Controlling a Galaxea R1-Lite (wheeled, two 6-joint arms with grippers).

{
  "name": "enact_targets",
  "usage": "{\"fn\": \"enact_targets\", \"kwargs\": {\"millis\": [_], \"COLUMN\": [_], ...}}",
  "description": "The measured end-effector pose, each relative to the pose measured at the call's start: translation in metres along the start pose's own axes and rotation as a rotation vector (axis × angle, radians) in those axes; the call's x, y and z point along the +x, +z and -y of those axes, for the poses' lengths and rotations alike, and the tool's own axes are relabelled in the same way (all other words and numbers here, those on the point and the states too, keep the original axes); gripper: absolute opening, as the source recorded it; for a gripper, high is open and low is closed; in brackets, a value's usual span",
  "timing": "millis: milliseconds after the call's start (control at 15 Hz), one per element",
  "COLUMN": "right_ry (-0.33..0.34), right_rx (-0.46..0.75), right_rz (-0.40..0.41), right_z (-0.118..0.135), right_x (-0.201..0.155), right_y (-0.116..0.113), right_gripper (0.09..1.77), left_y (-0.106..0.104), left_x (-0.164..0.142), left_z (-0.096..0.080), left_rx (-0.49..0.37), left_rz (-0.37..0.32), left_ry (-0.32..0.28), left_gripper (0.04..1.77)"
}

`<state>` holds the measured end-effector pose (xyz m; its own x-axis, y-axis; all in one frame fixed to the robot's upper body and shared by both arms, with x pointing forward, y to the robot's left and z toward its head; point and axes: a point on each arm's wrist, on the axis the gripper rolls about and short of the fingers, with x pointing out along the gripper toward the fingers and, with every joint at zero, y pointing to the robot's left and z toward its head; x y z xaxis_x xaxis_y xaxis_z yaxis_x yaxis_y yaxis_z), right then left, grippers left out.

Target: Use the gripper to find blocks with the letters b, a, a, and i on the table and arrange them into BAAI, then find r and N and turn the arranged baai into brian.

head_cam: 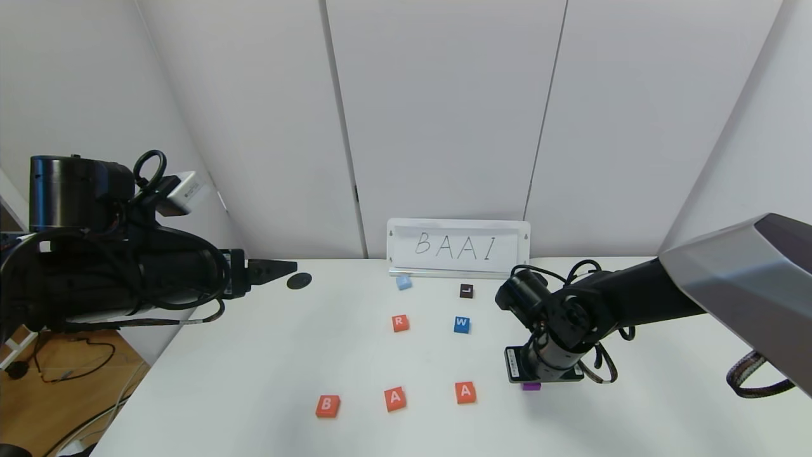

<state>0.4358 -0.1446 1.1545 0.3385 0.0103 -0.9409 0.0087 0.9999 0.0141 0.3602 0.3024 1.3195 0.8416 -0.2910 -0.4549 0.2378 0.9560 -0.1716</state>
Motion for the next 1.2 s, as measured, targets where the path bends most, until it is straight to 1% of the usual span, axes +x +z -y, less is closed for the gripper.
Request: {"fn": "enact_targets", "kwargs": {"millis": [1200], "right_ry": [-0.006], "right_rx": [-0.003], "right_rz": [-0.015], "right_z": [0.0001], "right_x": [0.0052], "right_y": [-0.0019], "right_gripper": [0.54], "left_y": [0.0], "left_x": [0.0], "left_z": [0.0], "left_rx": [0.002], "left_rz": [0.0], "left_ry": [0.0], "left_gripper": [1.72]}}
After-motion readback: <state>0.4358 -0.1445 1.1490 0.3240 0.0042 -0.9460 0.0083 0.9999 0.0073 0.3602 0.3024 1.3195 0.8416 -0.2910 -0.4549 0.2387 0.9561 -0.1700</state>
